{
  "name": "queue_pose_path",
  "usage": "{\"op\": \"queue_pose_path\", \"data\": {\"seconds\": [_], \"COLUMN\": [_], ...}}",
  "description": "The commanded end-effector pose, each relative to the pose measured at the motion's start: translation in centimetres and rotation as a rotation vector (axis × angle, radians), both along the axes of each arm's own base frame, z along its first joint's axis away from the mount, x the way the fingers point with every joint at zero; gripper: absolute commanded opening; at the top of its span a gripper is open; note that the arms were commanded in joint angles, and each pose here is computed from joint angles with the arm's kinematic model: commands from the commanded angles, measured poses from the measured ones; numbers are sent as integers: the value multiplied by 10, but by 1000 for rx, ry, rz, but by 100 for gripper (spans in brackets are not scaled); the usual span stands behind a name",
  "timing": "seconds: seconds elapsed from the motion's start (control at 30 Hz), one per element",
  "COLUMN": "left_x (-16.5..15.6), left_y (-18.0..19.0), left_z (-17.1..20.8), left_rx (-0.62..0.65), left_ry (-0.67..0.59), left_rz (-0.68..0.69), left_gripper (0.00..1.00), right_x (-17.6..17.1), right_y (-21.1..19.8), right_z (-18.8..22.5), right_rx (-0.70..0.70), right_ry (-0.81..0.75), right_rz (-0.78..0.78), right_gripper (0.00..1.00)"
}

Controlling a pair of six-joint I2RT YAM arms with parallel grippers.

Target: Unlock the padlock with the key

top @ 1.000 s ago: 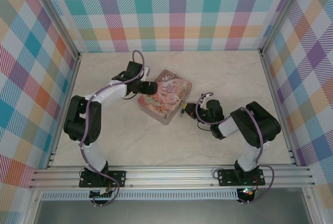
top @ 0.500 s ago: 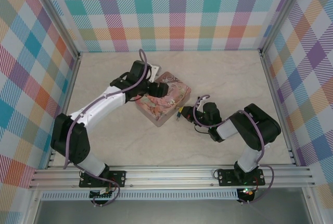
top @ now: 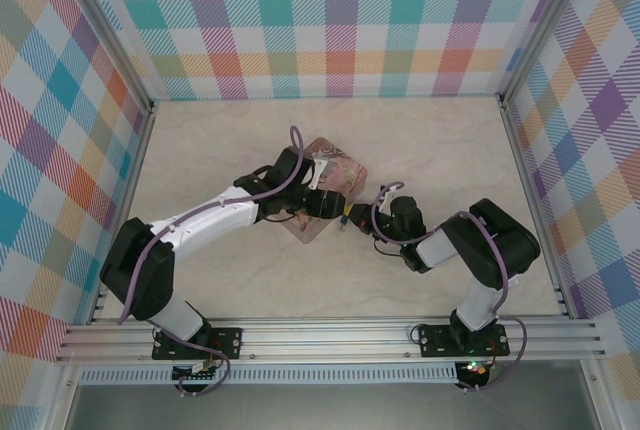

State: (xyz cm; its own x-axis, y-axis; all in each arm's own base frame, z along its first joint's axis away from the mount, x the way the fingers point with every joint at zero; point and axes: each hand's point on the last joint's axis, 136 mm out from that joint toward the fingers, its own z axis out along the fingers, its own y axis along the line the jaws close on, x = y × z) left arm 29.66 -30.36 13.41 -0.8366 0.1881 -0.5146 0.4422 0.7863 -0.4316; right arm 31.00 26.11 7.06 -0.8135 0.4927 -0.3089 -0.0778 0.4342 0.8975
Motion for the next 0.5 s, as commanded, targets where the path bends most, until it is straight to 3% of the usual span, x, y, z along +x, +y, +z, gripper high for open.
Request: {"op": "queue_pose_path", "data": {"seconds": [0.0, 0.47], "left_x": [-9, -39], "left_y": [-2, 33], "left_z": [-17, -56], "left_rx": [10, 137], "left_ry": [42, 106], "left_rz": [11, 55], "left_gripper": [75, 75], "right_x": [7, 26], "right_y": [4, 5], "right_z": [22, 25], "right_rx": [47, 106], "right_ry": [-62, -59], "right_rz": [-12, -88], "right_gripper": [3, 4]}}
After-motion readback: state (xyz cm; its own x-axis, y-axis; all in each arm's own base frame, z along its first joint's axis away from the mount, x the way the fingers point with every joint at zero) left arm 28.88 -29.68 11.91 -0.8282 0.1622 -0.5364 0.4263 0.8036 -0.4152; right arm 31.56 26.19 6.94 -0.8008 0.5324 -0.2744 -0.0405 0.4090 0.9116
